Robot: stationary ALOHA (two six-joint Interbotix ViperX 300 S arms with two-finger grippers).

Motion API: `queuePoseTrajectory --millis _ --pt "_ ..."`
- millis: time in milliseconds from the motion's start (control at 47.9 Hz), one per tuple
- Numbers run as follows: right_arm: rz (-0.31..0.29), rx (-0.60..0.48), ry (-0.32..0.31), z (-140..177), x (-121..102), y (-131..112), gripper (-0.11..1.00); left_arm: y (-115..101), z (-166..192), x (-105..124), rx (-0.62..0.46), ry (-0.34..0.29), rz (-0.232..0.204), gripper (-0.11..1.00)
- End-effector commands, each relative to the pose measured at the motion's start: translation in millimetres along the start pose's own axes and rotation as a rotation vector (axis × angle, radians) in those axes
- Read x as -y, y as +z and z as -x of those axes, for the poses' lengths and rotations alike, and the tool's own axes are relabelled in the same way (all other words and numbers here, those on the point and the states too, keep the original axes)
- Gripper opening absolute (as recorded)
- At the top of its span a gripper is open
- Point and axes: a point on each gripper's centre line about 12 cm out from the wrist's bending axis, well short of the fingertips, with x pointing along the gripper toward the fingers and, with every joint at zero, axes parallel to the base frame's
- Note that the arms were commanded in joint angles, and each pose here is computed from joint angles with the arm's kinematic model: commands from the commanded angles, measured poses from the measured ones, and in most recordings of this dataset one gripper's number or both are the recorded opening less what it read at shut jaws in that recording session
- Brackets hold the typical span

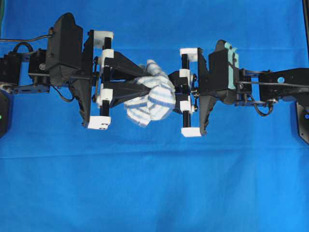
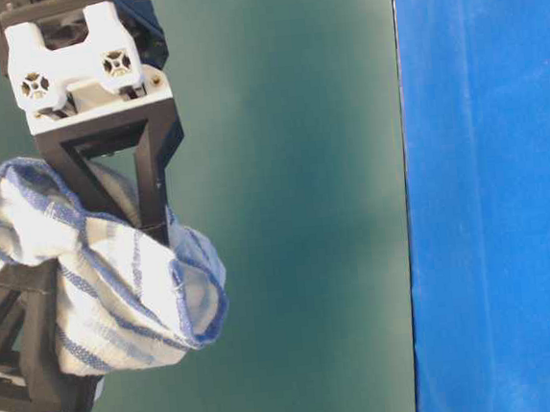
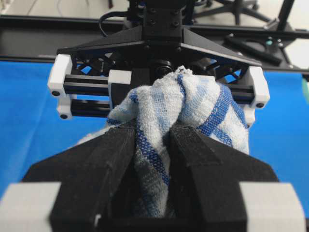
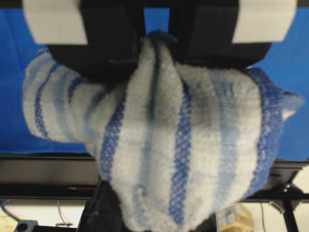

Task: Hand over the towel.
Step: 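Open the left gripper and pull it back, leaving towel in right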

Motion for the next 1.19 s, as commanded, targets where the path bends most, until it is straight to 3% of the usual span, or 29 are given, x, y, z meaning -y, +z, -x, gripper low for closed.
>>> queuePoseTrajectory --millis 0,230,355,459,522,939,1169 --pt "0.005 0.040 0.003 -1.0 -1.2 15.1 0.12 12.5 3.6 -1.9 0.038 0.005 -0.003 0.14" --pt "0.002 0.029 0.003 0.0 -1.2 14.6 0.12 13.2 5.4 -6.4 0.043 0.017 0.006 0.18" --pt "0.002 0.029 0.003 3.4 -1.2 16.4 0.12 13.4 9.0 -6.4 0.048 0.017 0.019 0.55" --pt "0.000 0.028 0.005 8.2 -1.7 17.9 0.12 13.9 16.9 -6.2 0.057 0.017 0.006 0.84" --pt "0.000 0.028 0.005 12.0 -1.7 18.2 0.12 14.7 23.9 -6.1 0.065 0.017 0.004 0.92" --pt "-0.012 -0.017 0.003 47.8 -1.4 10.4 0.12 20.0 92.9 -5.0 0.134 0.014 0.004 0.93" --pt "-0.016 -0.038 0.003 50.6 -1.3 8.4 0.12 19.5 105.9 -4.9 0.152 0.014 0.005 0.93"
